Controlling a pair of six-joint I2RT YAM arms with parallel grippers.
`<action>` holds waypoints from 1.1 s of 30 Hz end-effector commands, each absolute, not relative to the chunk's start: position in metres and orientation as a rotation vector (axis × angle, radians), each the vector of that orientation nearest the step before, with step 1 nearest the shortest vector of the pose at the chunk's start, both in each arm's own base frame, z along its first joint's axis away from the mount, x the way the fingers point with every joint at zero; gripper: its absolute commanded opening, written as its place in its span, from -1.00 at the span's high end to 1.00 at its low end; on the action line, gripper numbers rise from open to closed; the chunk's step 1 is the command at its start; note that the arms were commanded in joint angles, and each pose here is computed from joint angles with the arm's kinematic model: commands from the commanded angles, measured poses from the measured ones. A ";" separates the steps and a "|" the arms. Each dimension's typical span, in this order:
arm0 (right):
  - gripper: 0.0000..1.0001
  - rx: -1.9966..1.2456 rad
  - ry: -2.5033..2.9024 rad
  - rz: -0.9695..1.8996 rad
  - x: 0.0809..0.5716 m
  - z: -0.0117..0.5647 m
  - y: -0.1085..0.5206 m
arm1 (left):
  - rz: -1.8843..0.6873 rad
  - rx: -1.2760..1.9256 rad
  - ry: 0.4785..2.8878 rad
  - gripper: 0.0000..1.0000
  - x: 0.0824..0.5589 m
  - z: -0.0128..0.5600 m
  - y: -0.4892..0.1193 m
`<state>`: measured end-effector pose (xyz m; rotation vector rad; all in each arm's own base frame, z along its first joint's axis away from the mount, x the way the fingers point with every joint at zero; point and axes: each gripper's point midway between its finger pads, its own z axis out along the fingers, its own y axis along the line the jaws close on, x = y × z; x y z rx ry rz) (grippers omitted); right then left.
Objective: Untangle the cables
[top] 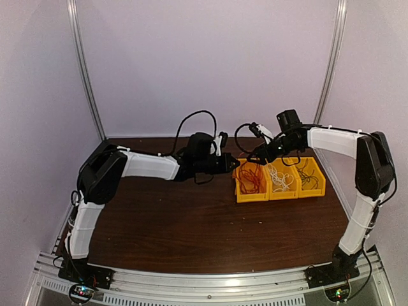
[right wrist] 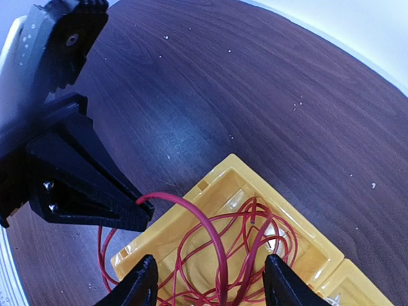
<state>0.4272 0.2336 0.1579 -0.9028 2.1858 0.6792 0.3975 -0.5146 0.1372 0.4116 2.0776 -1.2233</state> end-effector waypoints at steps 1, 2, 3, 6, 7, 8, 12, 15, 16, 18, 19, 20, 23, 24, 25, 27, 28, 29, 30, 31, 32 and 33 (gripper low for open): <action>-0.12 -0.853 2.176 0.800 0.430 0.166 0.248 | -1.286 0.462 2.013 1.00 0.397 0.147 -0.532; -0.09 -0.847 2.168 0.822 0.429 0.169 0.250 | -1.295 0.465 2.008 1.00 0.397 0.148 -0.534; -0.05 -0.841 2.158 0.837 0.429 0.172 0.251 | -1.302 0.469 2.008 1.00 0.396 0.148 -0.536; 0.03 -0.817 2.136 0.861 0.428 0.180 0.253 | -1.318 0.477 2.008 1.00 0.394 0.146 -0.542; 0.04 -0.807 2.132 0.870 0.428 0.183 0.252 | -1.326 0.478 2.010 1.00 0.394 0.144 -0.544; 0.04 -0.798 2.130 0.883 0.428 0.185 0.253 | -1.332 0.479 2.011 1.00 0.393 0.143 -0.545; 0.20 -0.781 2.135 0.901 0.429 0.183 0.252 | -1.351 0.482 2.003 1.00 0.391 0.143 -0.547; 0.46 -0.762 2.154 0.890 0.432 0.175 0.251 | -1.359 0.482 1.987 1.00 0.392 0.148 -0.548; 0.58 -0.755 2.158 0.886 0.433 0.172 0.251 | -1.360 0.483 1.984 1.00 0.392 0.148 -0.549; 0.74 -0.744 2.173 0.874 0.436 0.167 0.249 | -1.359 0.479 1.979 1.00 0.393 0.151 -0.549; 0.83 -0.743 2.177 0.868 0.436 0.166 0.248 | -1.352 0.474 1.981 1.00 0.394 0.150 -0.548; 0.93 -0.743 2.183 0.852 0.437 0.164 0.247 | -1.346 0.472 1.983 1.00 0.395 0.150 -0.548; 1.00 -0.744 2.190 0.766 0.441 0.161 0.239 | -1.328 0.470 1.989 1.00 0.396 0.149 -0.547; 1.00 -0.746 2.191 0.735 0.442 0.161 0.236 | -1.325 0.474 1.991 1.00 0.396 0.148 -0.546; 1.00 -0.747 2.192 0.707 0.443 0.160 0.233 | -1.318 0.475 1.994 1.00 0.396 0.147 -0.546; 0.72 -0.745 2.197 0.692 0.443 0.162 0.230 | -1.311 0.477 1.995 1.00 0.397 0.147 -0.545; 0.46 -0.751 2.192 0.698 0.441 0.164 0.231 | -1.309 0.478 1.993 1.00 0.397 0.147 -0.544; 0.31 -0.754 2.190 0.706 0.438 0.165 0.231 | -1.309 0.482 1.988 1.00 0.397 0.149 -0.544; 0.25 -0.756 2.186 0.709 0.437 0.167 0.231 | -1.309 0.484 1.987 1.00 0.396 0.149 -0.545; 0.21 -0.756 2.185 0.713 0.436 0.167 0.231 | -1.309 0.483 1.987 1.00 0.397 0.149 -0.544; 0.19 -0.754 2.185 0.713 0.436 0.168 0.231 | -1.310 0.484 1.986 1.00 0.397 0.149 -0.545; 0.15 -0.746 2.189 0.708 0.436 0.168 0.230 | -1.312 0.486 1.984 1.00 0.396 0.149 -0.545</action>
